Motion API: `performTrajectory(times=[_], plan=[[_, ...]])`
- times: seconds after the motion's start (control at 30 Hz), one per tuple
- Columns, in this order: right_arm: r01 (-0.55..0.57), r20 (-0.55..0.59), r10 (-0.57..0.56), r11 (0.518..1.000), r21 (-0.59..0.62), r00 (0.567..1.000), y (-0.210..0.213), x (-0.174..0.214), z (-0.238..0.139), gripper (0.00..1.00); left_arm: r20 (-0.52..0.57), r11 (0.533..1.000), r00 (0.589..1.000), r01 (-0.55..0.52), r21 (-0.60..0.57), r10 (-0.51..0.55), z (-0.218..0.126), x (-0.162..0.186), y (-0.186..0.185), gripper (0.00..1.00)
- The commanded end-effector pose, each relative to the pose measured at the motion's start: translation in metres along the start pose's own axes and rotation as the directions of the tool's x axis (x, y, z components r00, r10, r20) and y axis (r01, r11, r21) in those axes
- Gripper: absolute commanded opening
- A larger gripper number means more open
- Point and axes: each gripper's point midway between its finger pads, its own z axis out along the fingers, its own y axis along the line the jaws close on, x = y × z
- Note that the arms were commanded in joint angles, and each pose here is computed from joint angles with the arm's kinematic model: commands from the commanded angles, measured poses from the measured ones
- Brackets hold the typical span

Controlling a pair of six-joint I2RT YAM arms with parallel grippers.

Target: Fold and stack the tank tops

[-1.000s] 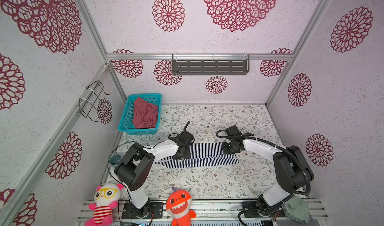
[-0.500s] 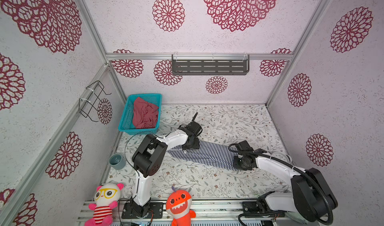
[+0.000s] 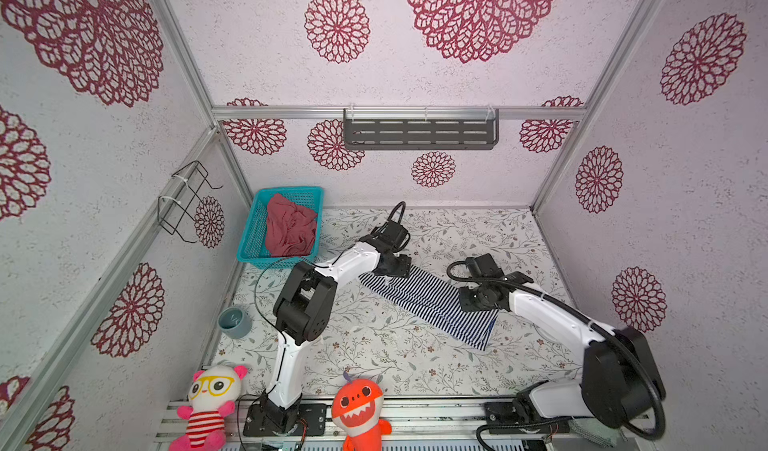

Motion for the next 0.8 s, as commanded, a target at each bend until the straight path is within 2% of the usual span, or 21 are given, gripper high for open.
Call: performTrajectory(times=[0.0, 0.27, 0.37, 0.47, 0.53, 0.6, 0.67, 0.77], plan=[[0.016, -0.018, -0.016, 1.0, 0.022, 1.0, -0.006, 0.001, 0.008, 0.26, -0.042, 0.991, 0.99, 0.136, 0.004, -0.136, 0.027, 0.013, 0.025, 0.65], [-0.038, -0.134, 0.046, 0.997, 0.062, 0.99, -0.008, 0.047, 0.035, 0.2, -0.114, 0.985, 0.978, 0.174, 0.005, -0.172, 0.078, 0.008, 0.031, 0.63], [-0.121, -0.176, 0.117, 0.993, -0.012, 0.977, 0.009, 0.078, 0.041, 0.17, -0.127, 0.981, 0.975, 0.189, 0.038, -0.183, 0.095, -0.008, 0.027, 0.63], [-0.179, -0.193, 0.155, 0.977, -0.112, 0.969, 0.046, 0.095, 0.048, 0.17, -0.14, 0.976, 0.973, 0.198, 0.092, -0.184, 0.109, -0.03, 0.017, 0.64], [-0.184, -0.146, 0.158, 0.965, -0.186, 0.977, 0.082, 0.085, 0.049, 0.23, -0.14, 0.973, 0.974, 0.194, 0.129, -0.176, 0.117, -0.048, 0.01, 0.64], [-0.179, -0.089, 0.16, 0.939, -0.295, 0.983, 0.127, 0.066, 0.043, 0.25, -0.121, 0.974, 0.979, 0.179, 0.139, -0.163, 0.121, -0.067, 0.01, 0.64], [-0.157, -0.024, 0.16, 0.916, -0.37, 0.987, 0.165, 0.043, 0.033, 0.36, -0.076, 0.975, 0.986, 0.158, 0.157, -0.147, 0.119, -0.09, 0.015, 0.67], [-0.099, 0.049, 0.128, 0.917, -0.385, 0.991, 0.192, 0.016, 0.018, 0.56, 0.044, 0.979, 0.994, 0.09, 0.181, -0.099, 0.093, -0.129, 0.023, 0.76]])
